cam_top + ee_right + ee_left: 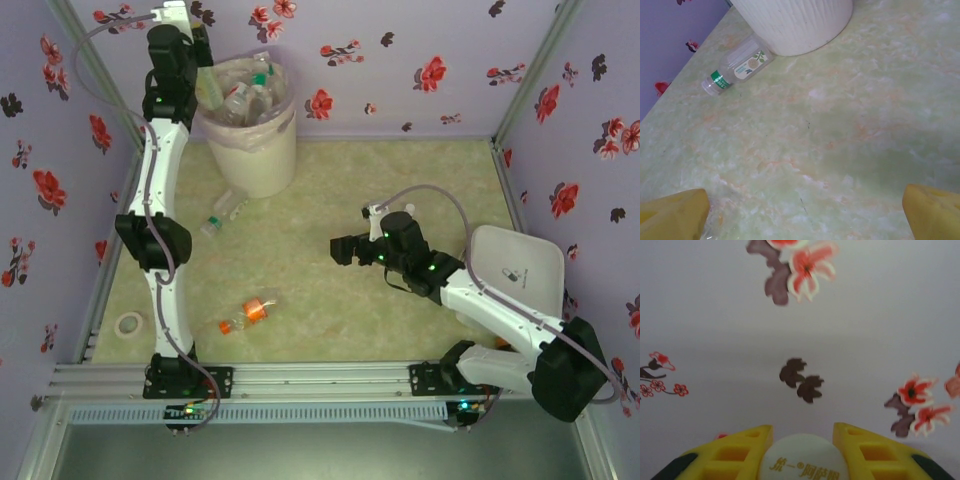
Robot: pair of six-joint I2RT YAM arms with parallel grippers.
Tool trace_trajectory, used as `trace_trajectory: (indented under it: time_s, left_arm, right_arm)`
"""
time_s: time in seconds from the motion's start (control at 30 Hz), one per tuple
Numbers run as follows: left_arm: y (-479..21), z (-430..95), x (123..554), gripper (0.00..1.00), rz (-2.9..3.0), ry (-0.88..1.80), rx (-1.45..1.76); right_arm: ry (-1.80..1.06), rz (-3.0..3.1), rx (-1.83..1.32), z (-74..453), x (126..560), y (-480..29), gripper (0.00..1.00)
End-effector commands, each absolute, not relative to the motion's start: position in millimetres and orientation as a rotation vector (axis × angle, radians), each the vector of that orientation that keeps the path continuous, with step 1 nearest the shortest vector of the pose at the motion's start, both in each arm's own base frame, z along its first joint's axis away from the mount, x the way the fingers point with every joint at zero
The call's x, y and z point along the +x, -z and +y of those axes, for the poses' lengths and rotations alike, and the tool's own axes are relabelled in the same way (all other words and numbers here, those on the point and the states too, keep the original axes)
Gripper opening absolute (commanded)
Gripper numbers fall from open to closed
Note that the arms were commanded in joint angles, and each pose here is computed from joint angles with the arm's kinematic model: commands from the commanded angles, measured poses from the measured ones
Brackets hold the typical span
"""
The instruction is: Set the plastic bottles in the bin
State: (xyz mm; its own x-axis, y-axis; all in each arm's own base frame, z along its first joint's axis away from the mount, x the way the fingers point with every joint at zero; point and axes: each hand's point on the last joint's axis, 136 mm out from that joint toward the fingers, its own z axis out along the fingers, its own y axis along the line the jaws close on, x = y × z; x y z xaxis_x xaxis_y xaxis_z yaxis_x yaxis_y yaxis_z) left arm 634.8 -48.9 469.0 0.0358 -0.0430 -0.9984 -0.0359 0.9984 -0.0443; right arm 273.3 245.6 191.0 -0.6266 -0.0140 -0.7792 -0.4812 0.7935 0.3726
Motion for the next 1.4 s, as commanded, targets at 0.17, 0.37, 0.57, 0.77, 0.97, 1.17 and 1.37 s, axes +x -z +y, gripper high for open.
trace_trajectory:
  time_s: [0.17,0.37,0.57,0.77,0.97,1.17,1.37]
  left_arm:
    - [-368.0,-67.9,635.0,0.0,1.894,0.004,0.159]
    - [-310.7,-76.4,633.5,0.0,2.06,0.056,0.207]
    - [-268.7,-79.6,640.4,0.27,2.149,0.119,0.158]
    - [-296.9,-89.8,642.0,0.71,2.06,0.211,0.127]
    - [-394.1,-96.3,614.5,0.94,1.864,0.254,0.138]
    - [-467.3,-98.1,577.1,0.96,1.719,0.319,0.103]
    - [-465.8,-102.2,578.3,0.94,1.706,0.378,0.067]
  right_arm:
    - [-0.691,2.166,-0.371,243.3,274.4,-186.7,0.99]
    - [-0.71,2.178,-0.375,248.4,275.6,-183.9,0.99]
    - [-0.722,2.186,-0.378,251.5,276.2,-182.0,0.99]
    - [-0.729,2.193,-0.375,252.5,275.4,-180.4,0.99]
    - [-0.725,2.203,-0.373,253.8,277.2,-176.3,0.99]
    - [-0.746,2.213,-0.383,261.8,280.4,-172.2,0.99]
    - [-0.747,2.22,-0.392,264.2,280.0,-170.0,0.99]
